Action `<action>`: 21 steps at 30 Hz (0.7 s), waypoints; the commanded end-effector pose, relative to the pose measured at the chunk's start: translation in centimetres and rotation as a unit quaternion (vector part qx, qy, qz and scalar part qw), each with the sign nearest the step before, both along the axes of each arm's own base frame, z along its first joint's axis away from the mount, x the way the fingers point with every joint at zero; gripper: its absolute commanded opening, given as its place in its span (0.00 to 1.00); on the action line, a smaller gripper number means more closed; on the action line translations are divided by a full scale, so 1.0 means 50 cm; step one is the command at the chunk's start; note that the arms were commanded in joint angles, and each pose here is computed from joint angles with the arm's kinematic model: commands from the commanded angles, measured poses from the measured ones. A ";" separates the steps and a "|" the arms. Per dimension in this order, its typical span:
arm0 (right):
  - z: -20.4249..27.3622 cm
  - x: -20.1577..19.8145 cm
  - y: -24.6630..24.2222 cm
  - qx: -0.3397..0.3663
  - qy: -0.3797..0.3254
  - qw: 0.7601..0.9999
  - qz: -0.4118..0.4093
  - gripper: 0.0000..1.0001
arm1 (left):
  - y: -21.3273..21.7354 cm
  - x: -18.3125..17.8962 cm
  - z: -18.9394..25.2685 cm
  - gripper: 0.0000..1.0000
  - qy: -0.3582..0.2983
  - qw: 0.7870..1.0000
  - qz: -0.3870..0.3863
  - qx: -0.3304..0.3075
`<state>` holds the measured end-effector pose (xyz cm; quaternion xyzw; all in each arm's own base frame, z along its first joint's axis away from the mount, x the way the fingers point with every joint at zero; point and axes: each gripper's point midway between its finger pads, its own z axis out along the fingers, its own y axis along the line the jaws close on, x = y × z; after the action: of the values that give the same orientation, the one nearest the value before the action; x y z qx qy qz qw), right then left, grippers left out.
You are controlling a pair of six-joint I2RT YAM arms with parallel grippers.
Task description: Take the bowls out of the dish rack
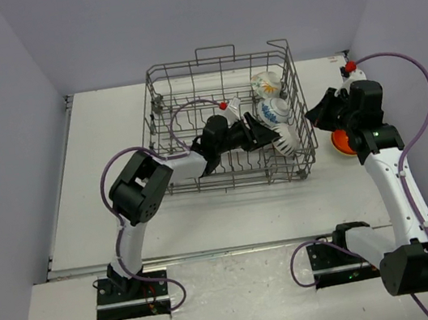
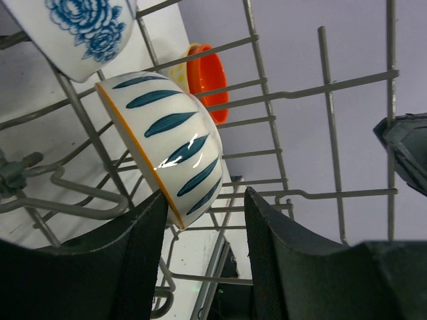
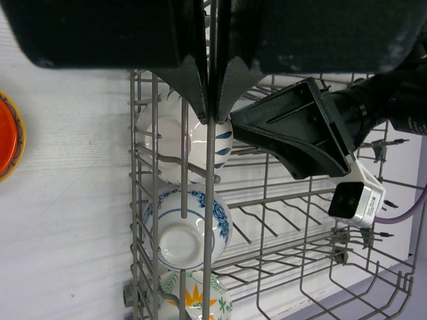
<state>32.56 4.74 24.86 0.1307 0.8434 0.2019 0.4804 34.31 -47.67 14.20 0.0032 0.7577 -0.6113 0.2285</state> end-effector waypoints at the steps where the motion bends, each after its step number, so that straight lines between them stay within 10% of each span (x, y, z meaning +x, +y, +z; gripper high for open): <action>1: -0.054 -0.026 0.014 -0.006 0.052 0.998 0.023 0.00 | -0.038 -0.017 0.028 0.50 -0.009 0.999 -0.018 -0.047; 21: -0.056 -0.029 0.018 -0.003 0.053 0.998 0.027 0.00 | -0.091 -0.015 -0.004 0.49 0.036 0.999 -0.023 -0.007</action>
<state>33.05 3.59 24.97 0.1360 0.8404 0.1735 0.4951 35.94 -49.69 15.01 -0.0237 0.7448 -0.6306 0.2170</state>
